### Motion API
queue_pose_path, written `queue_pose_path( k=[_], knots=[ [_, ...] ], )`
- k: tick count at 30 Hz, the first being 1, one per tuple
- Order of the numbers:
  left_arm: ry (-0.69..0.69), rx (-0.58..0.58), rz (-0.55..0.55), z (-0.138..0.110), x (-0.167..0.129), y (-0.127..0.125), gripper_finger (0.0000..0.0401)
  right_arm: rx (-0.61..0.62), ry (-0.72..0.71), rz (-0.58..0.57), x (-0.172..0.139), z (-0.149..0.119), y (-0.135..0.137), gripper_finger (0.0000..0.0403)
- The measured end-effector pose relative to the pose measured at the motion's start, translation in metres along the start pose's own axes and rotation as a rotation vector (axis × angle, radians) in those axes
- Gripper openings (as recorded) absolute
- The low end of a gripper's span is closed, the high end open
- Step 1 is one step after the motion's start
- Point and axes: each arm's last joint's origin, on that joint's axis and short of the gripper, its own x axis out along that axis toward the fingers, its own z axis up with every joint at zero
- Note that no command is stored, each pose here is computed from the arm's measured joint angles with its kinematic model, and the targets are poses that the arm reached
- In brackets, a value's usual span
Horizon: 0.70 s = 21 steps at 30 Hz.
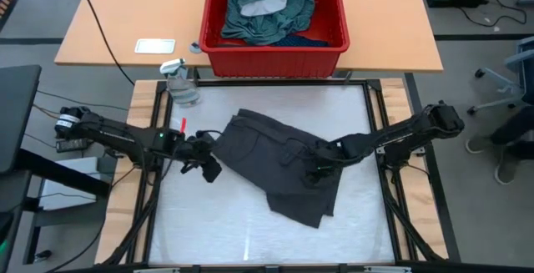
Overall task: Fold Laundry from Bin
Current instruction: Fold the gray short on the table
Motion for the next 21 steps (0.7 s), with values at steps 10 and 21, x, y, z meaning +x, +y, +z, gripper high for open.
queue_pose_path(
  k=[10, 21],
  knots=[
    [0.023, 0.023, 0.189, 0.005, -0.002, 0.025, 0.0146, 0.045, -0.026, -0.111, 0.003, 0.002, -0.009, 0.0132],
    [0.023, 0.095, 0.145, -0.008, 0.012, 0.043, 0.0146, 0.046, -0.144, -0.018, 0.004, 0.0, 0.005, 0.0132]
  ],
)
